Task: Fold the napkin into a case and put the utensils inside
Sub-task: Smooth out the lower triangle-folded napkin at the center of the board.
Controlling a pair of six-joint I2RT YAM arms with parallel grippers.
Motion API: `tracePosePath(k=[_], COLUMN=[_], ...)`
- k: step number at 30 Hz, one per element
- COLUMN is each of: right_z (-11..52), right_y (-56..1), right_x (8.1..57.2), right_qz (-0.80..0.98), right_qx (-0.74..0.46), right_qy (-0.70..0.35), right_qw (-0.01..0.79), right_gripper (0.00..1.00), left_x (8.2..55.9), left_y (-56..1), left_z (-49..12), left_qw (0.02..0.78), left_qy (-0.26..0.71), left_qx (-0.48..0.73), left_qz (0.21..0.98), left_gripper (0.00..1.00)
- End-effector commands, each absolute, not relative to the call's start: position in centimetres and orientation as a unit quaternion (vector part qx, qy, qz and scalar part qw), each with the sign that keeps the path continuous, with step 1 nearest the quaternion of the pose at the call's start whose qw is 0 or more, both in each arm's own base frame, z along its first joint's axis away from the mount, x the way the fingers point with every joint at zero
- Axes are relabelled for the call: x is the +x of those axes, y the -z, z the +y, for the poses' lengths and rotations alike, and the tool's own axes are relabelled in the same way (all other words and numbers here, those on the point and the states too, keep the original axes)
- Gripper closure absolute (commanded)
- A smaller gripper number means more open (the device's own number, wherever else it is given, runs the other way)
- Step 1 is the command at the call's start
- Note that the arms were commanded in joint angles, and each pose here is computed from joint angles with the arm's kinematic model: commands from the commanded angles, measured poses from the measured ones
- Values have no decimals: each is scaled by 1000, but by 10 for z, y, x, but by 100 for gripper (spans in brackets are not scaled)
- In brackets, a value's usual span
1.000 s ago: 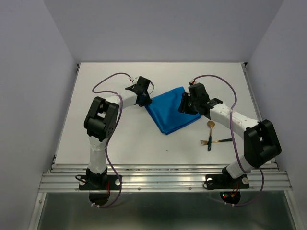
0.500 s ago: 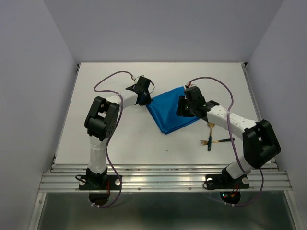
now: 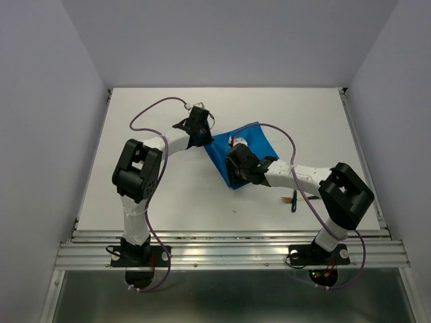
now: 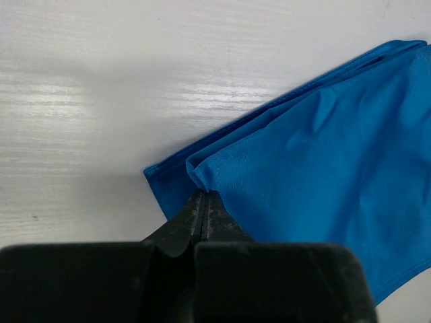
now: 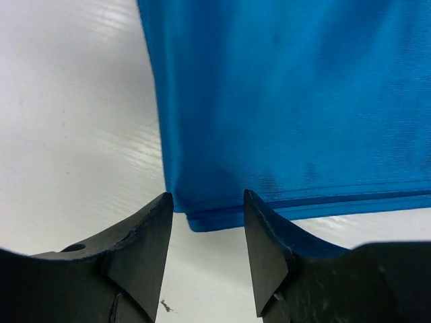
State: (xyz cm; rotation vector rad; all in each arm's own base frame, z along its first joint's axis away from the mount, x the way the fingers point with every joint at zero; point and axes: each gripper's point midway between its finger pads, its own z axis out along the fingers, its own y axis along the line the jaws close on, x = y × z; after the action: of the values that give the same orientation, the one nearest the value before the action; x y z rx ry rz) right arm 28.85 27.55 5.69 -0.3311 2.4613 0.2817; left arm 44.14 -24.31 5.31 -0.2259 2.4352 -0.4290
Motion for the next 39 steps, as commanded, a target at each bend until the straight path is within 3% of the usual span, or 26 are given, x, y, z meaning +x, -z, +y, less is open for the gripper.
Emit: tracePosePath(k=[1,11,18,25,30,35,39], right_z=[297,300,292,291,287,289,285], right_y=[-69,-58,-48,-48,-45,-49,-54], right_x=[297,292,291,288,289,287,291], right_qz=[919,923,924,927,927,925,923], right_qx=[-148,-143,-142,-129,-121,-120,-111], right_qy=[-89,-81,-19,-25,-15,-19,-9], right_qw=[353,347,355,352,354,359,369], right_gripper=[49,46,51,43,56,63,80], left_x=[446,445,446,446,444,444,445], left_y=[-84,-79,-79,-77,-78,-75,-72], left_z=[-250,-252,-253,-252,-256,-256,-257], left_qw=[356,351,352,350,344,343,341], left_qy=[187,190,190,188,201,197,196], left_qx=[-70,-69,-69,-70,-64,-63,-60], left_qz=[913,914,914,915,915,916,917], left_gripper=[100,100,100,100,100,100,100])
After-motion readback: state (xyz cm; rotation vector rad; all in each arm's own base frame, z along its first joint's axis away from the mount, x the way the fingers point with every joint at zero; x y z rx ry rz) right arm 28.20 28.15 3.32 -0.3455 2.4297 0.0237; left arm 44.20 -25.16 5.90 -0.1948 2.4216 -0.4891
